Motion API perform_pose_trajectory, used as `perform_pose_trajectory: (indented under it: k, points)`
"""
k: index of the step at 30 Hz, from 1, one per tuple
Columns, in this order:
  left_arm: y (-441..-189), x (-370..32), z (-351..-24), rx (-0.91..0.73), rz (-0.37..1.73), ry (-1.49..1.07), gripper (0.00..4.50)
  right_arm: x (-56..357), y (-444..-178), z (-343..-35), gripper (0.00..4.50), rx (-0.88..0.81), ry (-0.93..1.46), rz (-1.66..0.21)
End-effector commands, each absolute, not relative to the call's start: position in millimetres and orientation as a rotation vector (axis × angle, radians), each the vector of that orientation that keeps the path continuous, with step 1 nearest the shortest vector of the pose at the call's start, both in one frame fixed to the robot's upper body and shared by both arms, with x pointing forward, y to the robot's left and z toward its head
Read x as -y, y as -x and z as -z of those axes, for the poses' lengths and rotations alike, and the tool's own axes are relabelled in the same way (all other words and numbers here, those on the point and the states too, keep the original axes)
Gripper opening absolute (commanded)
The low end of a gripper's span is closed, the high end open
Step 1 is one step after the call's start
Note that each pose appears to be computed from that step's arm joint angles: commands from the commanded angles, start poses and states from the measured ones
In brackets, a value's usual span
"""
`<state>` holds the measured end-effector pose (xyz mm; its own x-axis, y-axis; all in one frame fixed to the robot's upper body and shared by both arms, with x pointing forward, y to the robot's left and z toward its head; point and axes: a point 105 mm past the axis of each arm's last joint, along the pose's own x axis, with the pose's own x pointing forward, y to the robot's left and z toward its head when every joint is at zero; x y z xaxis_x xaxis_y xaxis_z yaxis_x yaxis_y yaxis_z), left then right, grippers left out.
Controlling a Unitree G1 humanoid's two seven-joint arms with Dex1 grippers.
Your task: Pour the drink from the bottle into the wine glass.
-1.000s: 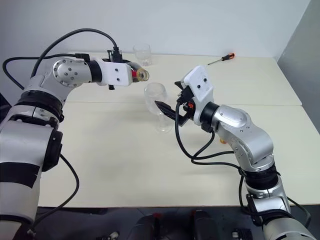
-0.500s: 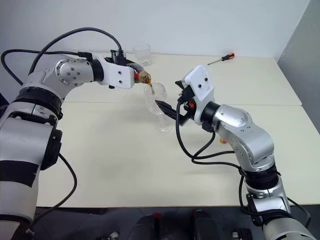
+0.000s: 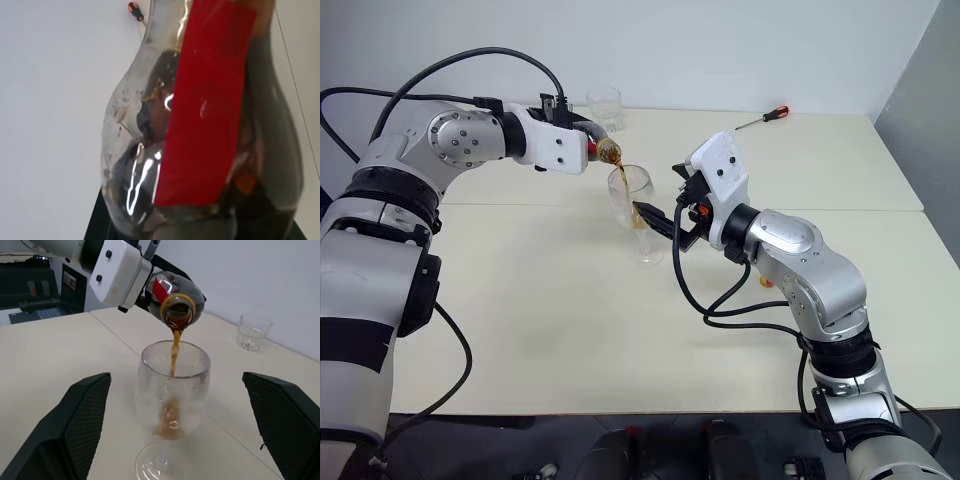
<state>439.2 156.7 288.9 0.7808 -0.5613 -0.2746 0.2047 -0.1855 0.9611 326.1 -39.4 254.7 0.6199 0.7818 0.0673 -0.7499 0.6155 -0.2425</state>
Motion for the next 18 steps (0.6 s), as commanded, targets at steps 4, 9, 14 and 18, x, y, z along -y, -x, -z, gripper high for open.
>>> perform_pose_trajectory:
  k: [4,9,14,18]
  points:
    - [-434.8,-152.2,-321.3,0.387,0.638,-1.641,1.32,43.5,-323.2,-270.0,4.50,0.237,0.197,-0.870]
    - [-435.3,-151.2,-322.3,0.390,0.632,-1.648,1.32,43.8,-323.5,-269.2,4.50,0.235,0.195,-0.868]
    - [-435.5,-150.9,-322.0,0.391,0.632,-1.658,1.32,42.7,-322.6,-268.3,4.50,0.233,0.193,-0.871]
    - [-435.6,-151.4,-322.5,0.389,0.628,-1.665,1.32,42.7,-323.1,-267.9,4.50,0.233,0.193,-0.870]
